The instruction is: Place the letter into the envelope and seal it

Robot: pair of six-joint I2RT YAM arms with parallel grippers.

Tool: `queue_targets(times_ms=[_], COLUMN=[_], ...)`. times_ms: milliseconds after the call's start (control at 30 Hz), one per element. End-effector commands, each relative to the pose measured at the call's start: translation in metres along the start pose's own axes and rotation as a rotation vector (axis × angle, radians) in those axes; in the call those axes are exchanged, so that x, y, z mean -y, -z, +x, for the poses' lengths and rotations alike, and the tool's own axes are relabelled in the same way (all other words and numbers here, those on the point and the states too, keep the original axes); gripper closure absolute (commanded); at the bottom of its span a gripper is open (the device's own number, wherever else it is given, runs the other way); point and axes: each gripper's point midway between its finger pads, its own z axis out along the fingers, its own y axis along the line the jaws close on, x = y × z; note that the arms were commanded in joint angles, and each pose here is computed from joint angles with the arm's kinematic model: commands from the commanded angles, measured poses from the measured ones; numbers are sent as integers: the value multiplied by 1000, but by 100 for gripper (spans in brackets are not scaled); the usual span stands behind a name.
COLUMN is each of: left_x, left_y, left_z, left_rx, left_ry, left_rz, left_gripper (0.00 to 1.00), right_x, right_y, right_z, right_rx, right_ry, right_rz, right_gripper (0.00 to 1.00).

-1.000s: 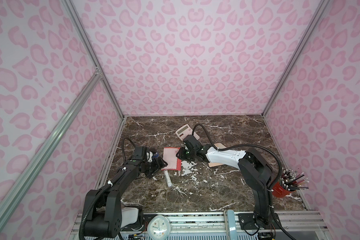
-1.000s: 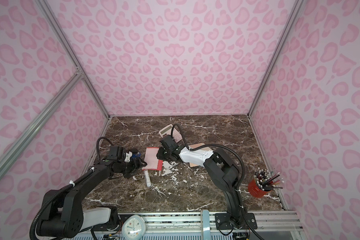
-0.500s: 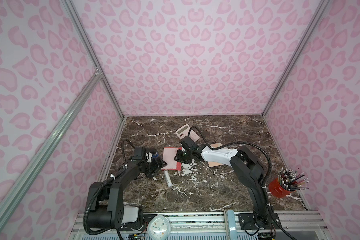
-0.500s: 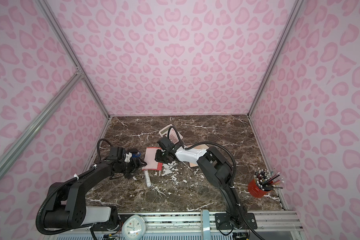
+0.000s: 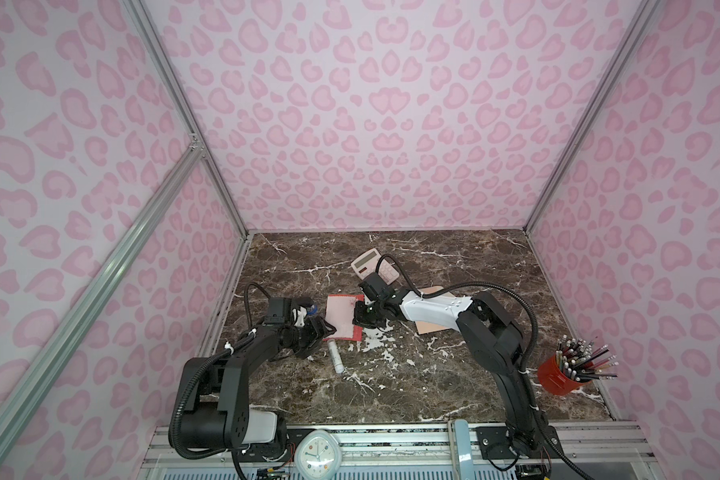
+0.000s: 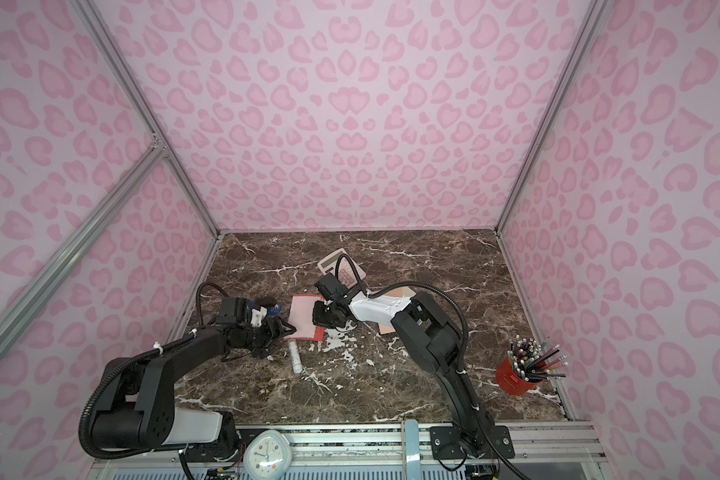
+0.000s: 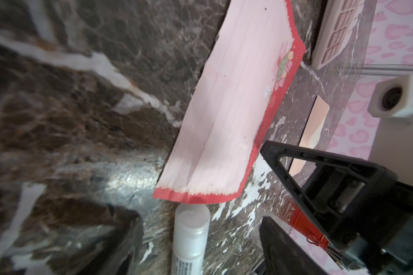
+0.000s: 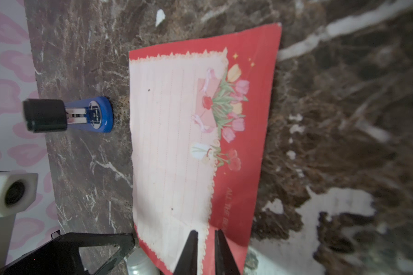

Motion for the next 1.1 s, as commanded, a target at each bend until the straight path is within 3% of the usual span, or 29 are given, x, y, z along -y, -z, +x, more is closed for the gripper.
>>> queue_targets(times_ms=[0, 1067], left_x=[-13, -3], left_y=[-4, -15], left_z=[5, -9], left_rx=[-16, -1], left_ry=[21, 59], left_rz=[-41, 21], left_gripper=[20, 24], right_x=[9, 16], right_y=[-5, -22], right_z=[6, 22], right_rx=[-31, -141], right_ry=[-3, -5], right_rz=[24, 38], right_gripper=[85, 92])
